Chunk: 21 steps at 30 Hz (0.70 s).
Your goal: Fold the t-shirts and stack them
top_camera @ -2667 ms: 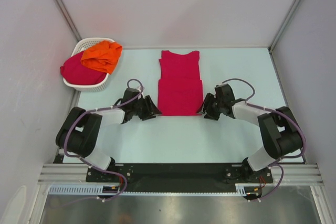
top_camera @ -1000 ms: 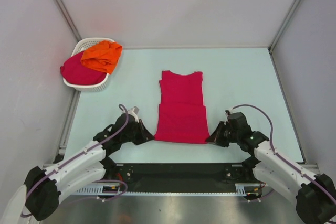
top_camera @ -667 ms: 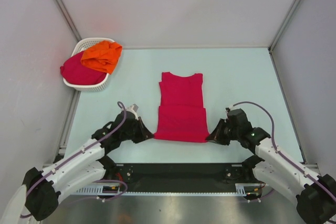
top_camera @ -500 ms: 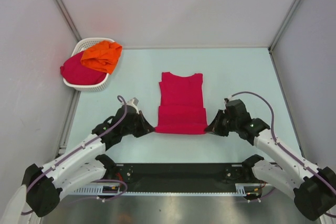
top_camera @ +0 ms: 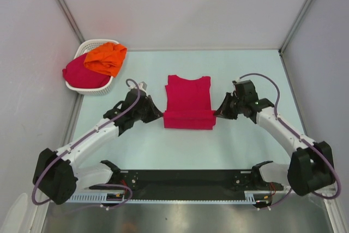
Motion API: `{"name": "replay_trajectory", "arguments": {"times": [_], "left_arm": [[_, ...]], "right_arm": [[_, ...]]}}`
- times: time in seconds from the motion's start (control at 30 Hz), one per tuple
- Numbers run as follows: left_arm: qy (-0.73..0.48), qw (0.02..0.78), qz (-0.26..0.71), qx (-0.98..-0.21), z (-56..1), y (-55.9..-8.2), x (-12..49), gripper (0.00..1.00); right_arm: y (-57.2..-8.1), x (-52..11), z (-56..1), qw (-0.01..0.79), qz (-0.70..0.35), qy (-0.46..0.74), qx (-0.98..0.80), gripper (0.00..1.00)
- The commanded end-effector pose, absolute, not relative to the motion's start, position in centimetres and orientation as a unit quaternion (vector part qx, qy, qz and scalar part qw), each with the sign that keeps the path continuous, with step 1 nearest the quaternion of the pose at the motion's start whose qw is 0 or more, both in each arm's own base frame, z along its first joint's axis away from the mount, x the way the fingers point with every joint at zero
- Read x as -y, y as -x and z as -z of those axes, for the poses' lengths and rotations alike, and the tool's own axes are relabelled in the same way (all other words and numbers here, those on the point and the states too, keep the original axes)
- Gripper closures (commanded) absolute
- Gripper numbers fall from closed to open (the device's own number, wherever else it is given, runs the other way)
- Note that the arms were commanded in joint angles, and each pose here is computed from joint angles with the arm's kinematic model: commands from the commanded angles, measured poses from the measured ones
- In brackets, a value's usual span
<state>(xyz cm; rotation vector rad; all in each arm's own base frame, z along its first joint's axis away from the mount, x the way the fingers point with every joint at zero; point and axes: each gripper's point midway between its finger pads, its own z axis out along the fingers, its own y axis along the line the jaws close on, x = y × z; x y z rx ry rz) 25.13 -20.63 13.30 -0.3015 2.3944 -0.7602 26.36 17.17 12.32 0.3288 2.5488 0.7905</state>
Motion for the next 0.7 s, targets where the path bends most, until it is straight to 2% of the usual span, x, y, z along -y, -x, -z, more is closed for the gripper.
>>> {"name": "replay_trajectory", "arguments": {"times": [0.0,0.23,0.43,0.67], "left_arm": [[0.096,0.355,0.267,-0.891,-15.7,-29.7,20.2,1.00],[0.094,0.364,0.259,-0.890,-16.3,-34.0,20.6,1.00],[0.094,0.373,0.264,-0.885,-16.7,-37.1,20.7,1.00],[0.090,0.381,0.265,-0.881,-17.2,-40.1,21.1,1.00]], "right_arm": [[-31.2,-17.0,-14.5,0.274,-0.284,-0.084,-0.915,1.00],[-36.4,-17.5,-14.5,0.271,-0.283,-0.079,-0.917,1.00],[-38.8,-17.8,-13.0,0.256,-0.280,-0.078,-0.922,1.00],[-42.0,-17.9,-14.5,0.279,-0.287,-0.079,-0.913,1.00]]}}
